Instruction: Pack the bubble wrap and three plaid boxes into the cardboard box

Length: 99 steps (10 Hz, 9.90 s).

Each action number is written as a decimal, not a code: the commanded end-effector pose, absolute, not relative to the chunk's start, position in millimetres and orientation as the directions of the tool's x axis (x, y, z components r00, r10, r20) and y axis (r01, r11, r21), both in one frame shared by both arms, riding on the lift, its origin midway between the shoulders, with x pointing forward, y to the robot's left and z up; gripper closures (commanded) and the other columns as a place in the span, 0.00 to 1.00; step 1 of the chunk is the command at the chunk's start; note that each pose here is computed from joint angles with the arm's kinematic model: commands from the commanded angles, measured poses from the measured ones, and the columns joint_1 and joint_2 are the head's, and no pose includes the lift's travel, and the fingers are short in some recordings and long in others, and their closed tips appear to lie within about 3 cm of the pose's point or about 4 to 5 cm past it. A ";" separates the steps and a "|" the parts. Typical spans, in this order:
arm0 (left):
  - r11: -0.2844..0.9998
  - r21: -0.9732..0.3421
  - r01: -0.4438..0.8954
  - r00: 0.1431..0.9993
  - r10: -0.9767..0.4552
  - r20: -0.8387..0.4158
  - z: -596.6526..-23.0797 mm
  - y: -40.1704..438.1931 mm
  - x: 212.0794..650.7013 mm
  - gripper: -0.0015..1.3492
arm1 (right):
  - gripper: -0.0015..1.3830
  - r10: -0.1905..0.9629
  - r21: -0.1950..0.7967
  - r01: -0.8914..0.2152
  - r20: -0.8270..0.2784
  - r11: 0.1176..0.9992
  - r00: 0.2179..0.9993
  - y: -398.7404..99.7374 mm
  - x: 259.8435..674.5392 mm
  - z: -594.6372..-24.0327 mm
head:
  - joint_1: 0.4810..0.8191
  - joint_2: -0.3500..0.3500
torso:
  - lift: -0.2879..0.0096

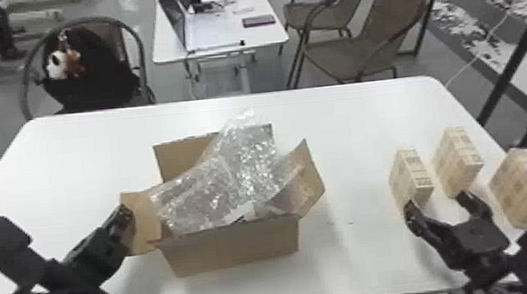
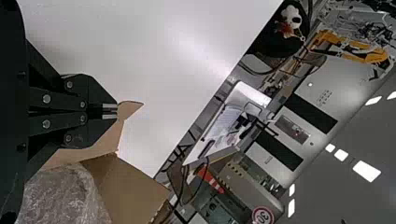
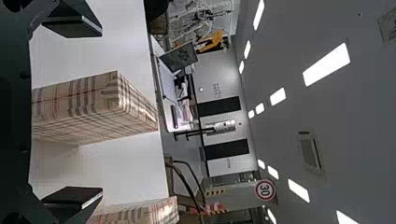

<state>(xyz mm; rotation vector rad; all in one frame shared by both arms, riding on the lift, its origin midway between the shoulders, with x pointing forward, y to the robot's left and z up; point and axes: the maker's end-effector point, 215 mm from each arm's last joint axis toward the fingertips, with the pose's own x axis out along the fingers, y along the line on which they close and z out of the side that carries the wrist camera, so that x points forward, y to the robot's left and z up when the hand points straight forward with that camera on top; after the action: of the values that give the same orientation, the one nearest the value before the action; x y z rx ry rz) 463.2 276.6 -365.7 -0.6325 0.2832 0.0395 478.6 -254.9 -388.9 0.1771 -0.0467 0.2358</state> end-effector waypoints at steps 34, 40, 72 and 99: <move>0.810 -0.584 -0.053 0.952 -0.136 -0.274 -365.1 238.3 483.7 0.90 | 0.00 0.973 0.945 -0.304 0.171 -0.118 0.153 52.6 498.8 -290.7 | 0.63 0.95 | 0.47; 0.803 -0.594 -0.056 0.955 -0.130 -0.265 -363.8 240.5 482.5 0.91 | 0.36 0.909 0.407 -0.819 -0.079 0.403 0.408 -19.3 535.3 -170.6 | 0.56 0.90 | 0.47; 0.786 -0.615 -0.059 0.949 -0.146 -0.278 -375.0 246.8 468.5 0.91 | 0.37 -0.024 0.023 0.024 0.013 0.999 1.000 -354.8 519.2 -400.6 | 0.63 0.32 | 0.47; 0.799 -0.601 -0.022 0.938 -0.191 -0.288 -375.6 224.4 481.0 0.91 | 0.85 0.995 0.816 -0.579 -0.067 0.009 -0.079 34.7 484.4 -328.7 | 0.63 0.90 | 0.47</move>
<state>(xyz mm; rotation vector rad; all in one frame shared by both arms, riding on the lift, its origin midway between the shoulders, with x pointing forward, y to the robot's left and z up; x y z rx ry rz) 480.2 225.9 -376.3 -0.6385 0.3480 -0.0911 485.3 31.1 -317.3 0.7319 0.7949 1.4792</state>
